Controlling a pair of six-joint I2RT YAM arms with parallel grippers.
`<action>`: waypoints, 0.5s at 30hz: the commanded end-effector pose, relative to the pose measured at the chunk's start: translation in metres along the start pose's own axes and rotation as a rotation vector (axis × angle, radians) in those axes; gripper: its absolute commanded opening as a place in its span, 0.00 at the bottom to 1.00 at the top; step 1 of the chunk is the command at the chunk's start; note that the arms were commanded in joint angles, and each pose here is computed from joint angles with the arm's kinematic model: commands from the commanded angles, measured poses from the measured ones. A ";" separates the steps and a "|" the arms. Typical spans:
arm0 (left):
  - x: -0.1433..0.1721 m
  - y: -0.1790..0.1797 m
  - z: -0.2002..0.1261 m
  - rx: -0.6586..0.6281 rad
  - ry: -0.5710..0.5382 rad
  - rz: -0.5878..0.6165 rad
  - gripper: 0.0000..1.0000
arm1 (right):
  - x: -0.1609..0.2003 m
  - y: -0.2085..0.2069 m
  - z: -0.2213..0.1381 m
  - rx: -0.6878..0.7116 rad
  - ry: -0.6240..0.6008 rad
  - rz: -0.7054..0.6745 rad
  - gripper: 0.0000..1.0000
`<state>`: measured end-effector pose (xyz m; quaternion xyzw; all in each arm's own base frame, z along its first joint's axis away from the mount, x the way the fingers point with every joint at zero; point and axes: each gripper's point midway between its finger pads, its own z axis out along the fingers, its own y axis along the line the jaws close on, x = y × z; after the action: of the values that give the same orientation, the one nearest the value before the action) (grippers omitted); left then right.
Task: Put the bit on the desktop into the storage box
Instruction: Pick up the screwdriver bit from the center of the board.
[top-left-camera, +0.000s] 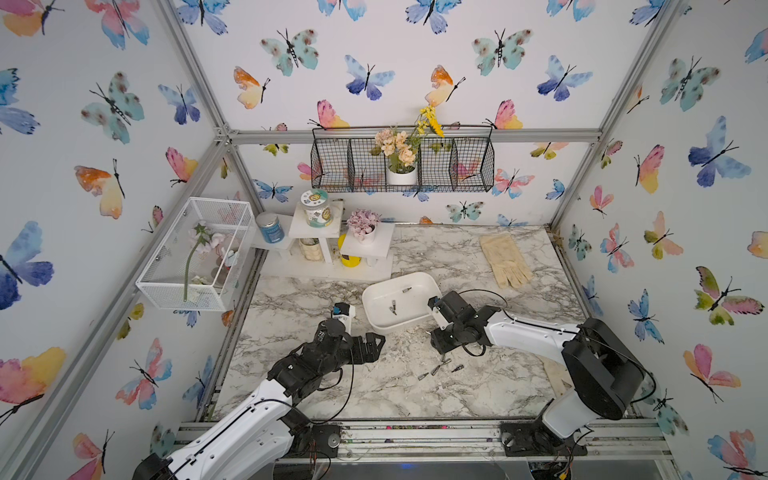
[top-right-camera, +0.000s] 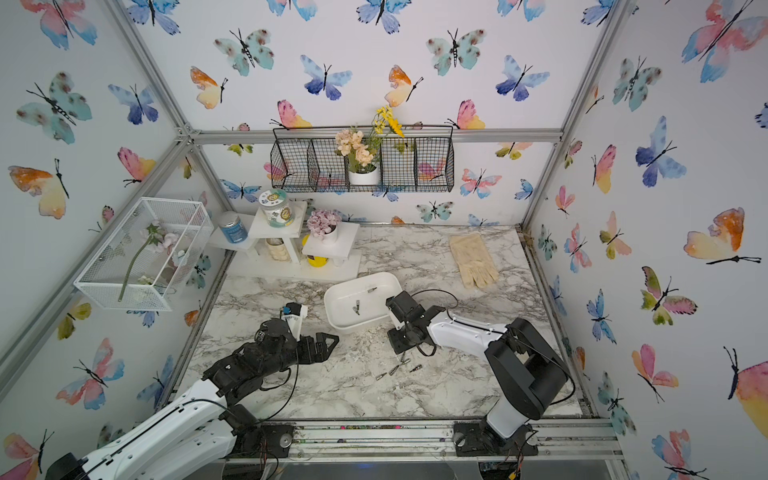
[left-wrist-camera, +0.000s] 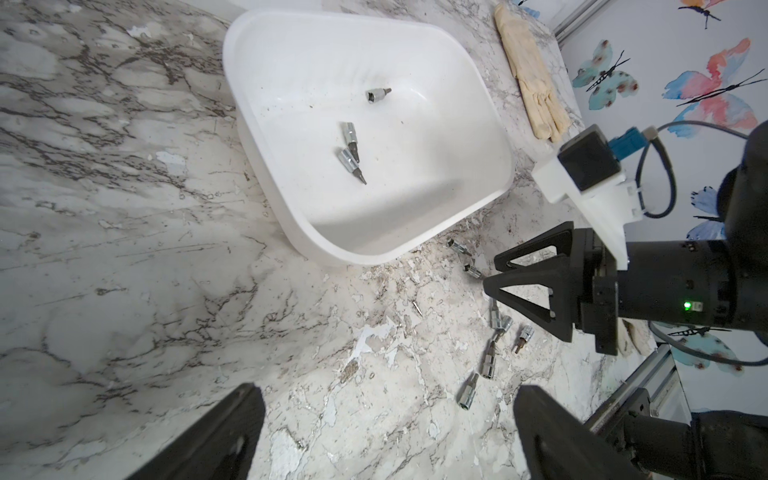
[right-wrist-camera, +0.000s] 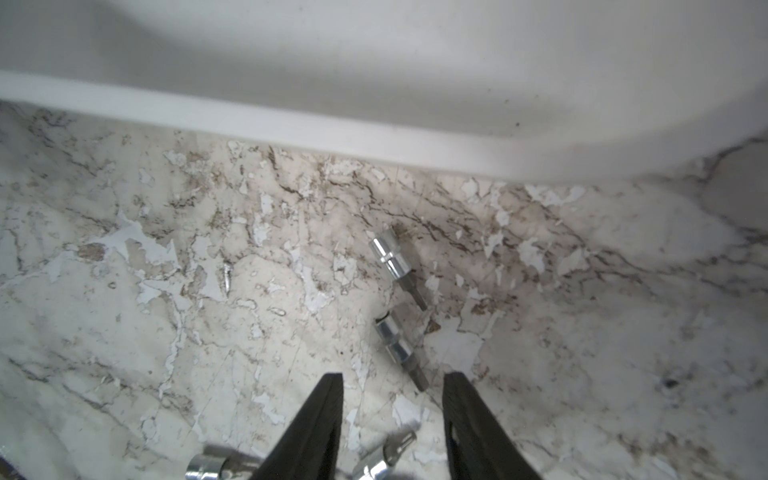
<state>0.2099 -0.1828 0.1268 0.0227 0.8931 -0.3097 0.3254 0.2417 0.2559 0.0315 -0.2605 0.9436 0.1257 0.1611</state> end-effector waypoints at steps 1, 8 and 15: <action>-0.006 0.002 0.001 -0.023 -0.024 -0.009 0.99 | 0.000 -0.006 0.009 0.036 -0.010 -0.026 0.43; -0.005 0.003 0.002 -0.027 -0.015 -0.013 0.99 | 0.001 -0.004 0.019 0.031 0.002 -0.041 0.35; -0.005 0.003 0.002 -0.028 -0.017 -0.013 0.99 | 0.002 -0.006 0.022 0.044 0.007 -0.045 0.32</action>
<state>0.2117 -0.1816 0.1217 0.0135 0.8976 -0.3029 0.3199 0.2489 0.2606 0.0170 -0.2720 0.9402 0.1183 0.1674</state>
